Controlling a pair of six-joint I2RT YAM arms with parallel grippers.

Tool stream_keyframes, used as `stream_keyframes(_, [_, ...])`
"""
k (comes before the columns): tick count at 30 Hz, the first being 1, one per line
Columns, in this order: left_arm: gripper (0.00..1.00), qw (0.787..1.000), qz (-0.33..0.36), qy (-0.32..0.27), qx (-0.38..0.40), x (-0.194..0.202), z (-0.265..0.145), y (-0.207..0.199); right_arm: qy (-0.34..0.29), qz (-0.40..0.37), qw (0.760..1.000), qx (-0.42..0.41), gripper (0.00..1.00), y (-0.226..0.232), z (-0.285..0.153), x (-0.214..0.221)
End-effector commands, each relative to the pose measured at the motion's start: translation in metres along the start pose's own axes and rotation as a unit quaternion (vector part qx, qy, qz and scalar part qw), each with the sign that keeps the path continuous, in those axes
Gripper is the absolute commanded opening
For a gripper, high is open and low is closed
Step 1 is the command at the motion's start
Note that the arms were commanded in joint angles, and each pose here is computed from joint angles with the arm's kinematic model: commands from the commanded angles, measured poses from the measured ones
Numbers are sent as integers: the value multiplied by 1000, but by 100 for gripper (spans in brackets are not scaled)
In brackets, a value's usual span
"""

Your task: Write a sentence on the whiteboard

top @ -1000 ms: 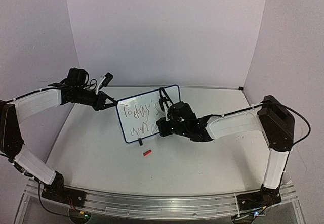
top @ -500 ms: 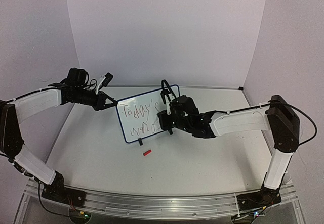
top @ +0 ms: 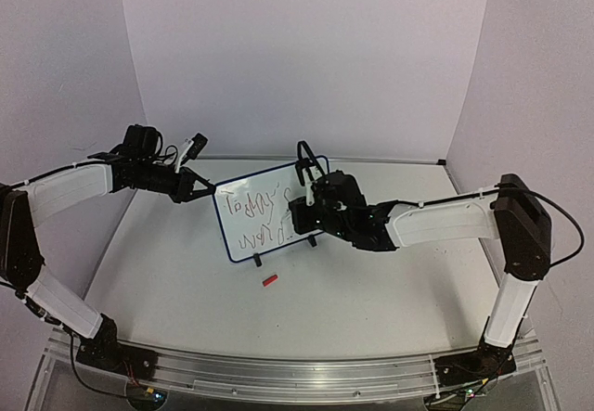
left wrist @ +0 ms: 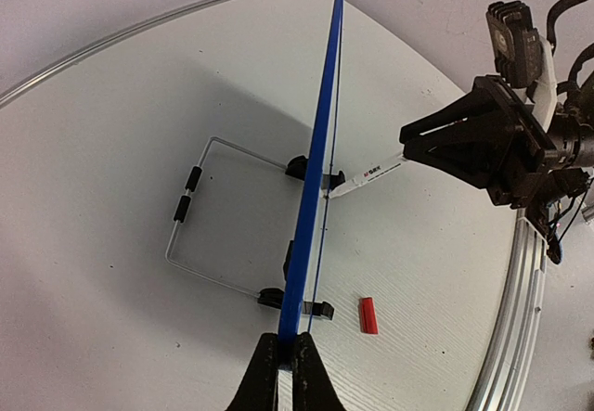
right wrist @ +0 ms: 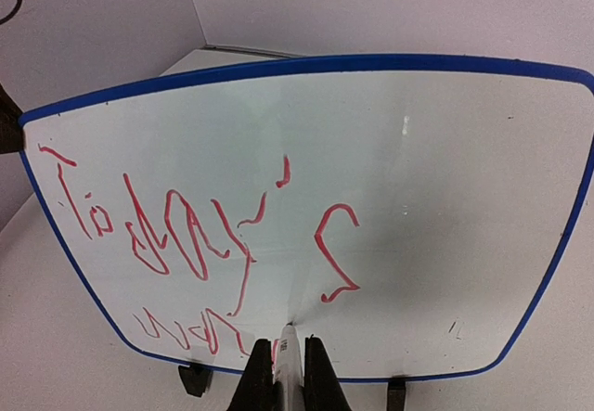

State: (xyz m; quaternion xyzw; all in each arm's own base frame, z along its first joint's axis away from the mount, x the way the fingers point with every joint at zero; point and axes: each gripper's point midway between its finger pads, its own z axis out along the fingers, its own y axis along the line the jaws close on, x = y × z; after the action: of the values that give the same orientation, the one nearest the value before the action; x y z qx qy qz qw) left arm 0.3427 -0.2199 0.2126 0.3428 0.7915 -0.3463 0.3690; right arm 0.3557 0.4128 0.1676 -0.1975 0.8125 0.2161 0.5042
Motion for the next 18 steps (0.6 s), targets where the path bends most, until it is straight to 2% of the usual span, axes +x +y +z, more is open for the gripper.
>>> stream_keyframes(1, [0, 1000, 19, -13, 2, -15, -6, -6, 16, 6, 1000, 1, 0, -2, 8, 16])
stream_keyframes(18, [0, 1000, 18, -12, 1, -14, -7, -7, 51, -10, 998, 19, 0, -8, 13, 50])
